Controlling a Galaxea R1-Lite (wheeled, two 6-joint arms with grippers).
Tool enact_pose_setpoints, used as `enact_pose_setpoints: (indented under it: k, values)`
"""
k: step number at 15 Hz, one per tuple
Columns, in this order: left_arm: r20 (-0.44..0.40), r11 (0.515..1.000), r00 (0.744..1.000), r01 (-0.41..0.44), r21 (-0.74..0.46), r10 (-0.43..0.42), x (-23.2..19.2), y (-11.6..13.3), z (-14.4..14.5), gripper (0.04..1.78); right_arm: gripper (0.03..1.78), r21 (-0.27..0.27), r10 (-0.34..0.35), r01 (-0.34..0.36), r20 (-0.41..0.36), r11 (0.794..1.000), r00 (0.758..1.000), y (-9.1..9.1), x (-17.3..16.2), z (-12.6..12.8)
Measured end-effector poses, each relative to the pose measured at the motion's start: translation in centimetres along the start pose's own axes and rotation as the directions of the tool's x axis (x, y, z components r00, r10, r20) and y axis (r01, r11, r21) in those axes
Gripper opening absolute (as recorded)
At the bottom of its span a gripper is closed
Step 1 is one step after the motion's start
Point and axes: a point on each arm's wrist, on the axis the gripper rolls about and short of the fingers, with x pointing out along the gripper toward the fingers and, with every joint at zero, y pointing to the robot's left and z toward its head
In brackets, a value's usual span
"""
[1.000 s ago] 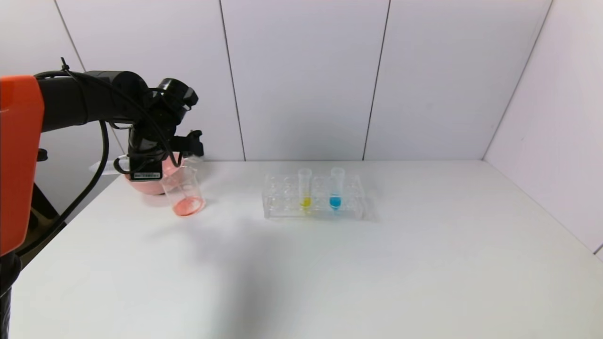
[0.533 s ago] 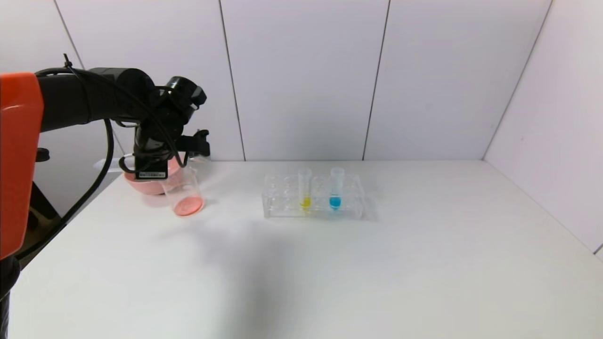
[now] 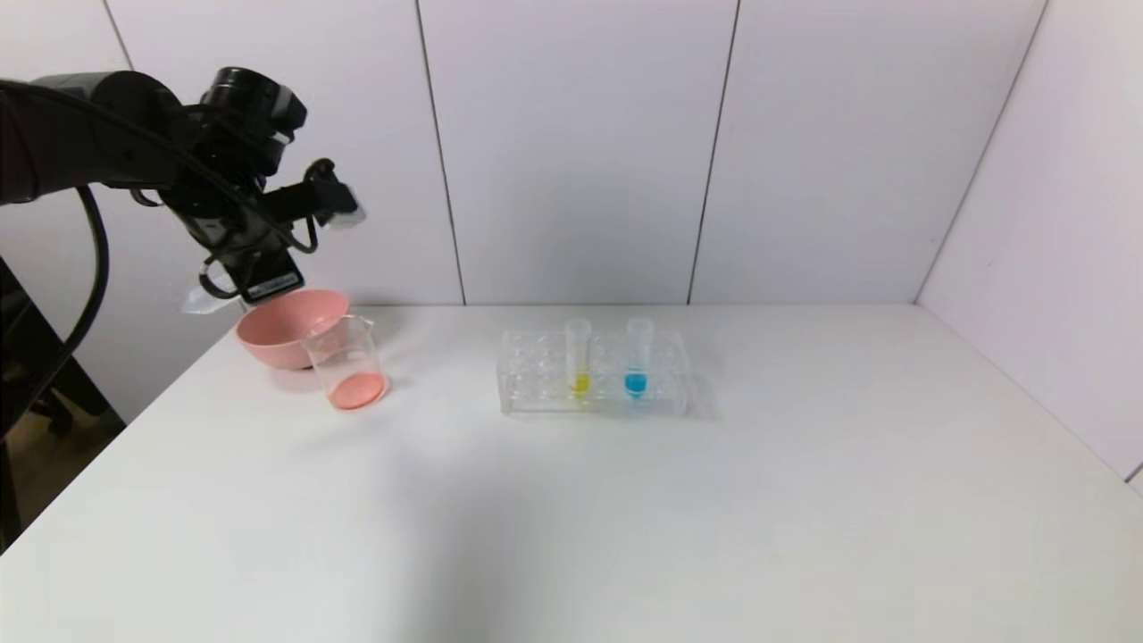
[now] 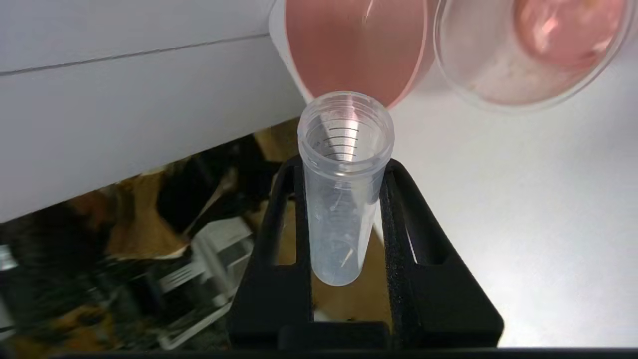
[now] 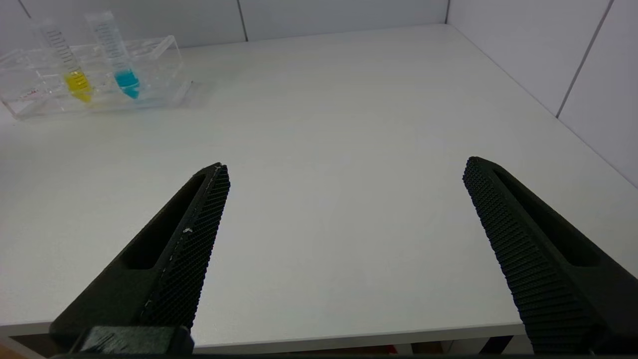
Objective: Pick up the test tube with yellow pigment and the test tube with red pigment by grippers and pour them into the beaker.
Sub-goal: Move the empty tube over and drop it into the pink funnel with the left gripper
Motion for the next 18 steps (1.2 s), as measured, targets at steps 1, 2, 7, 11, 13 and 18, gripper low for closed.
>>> enact_pose_setpoints:
  k: [1, 2, 7, 11, 13, 18]
  values:
    - [0.063, 0.991, 0.998, 0.030, -0.130, -0.022, 0.0, 0.4, -0.1, 0.43, 1.71, 0.000, 0.000, 0.000, 0.000, 1.000, 1.000, 0.0, 0.0, 0.0]
    - [0.109, 0.966, 0.994, 0.057, -0.254, -0.029, 0.2, 0.6, -0.2, 0.43, 1.71, 0.000, 0.000, 0.000, 0.000, 1.000, 1.000, 0.0, 0.0, 0.0]
    - [0.192, 0.736, 0.980, 0.091, -0.671, 0.054, 2.8, -0.9, -2.2, 0.43, 1.71, 0.000, 0.000, 0.000, 0.000, 1.000, 1.000, 0.0, 0.0, 0.0]
    - [0.267, 0.571, 0.920, 0.060, -0.818, 0.286, 4.6, -2.1, -3.9, 0.43, 1.71, 0.000, 0.000, 0.000, 0.000, 1.000, 1.000, 0.0, 0.0, 0.0]
    - [0.292, 0.502, 0.860, 0.049, -0.863, 0.419, 5.5, -2.1, -4.5, 0.43, 1.71, 0.000, 0.000, 0.000, 0.000, 1.000, 1.000, 0.0, 0.0, 0.0]
    - [0.274, 0.419, 0.808, 0.037, -0.907, 0.521, 9.8, -1.7, -5.3, 0.43, 1.71, 0.000, 0.000, 0.000, 0.000, 1.000, 1.000, 0.0, 0.0, 0.0]
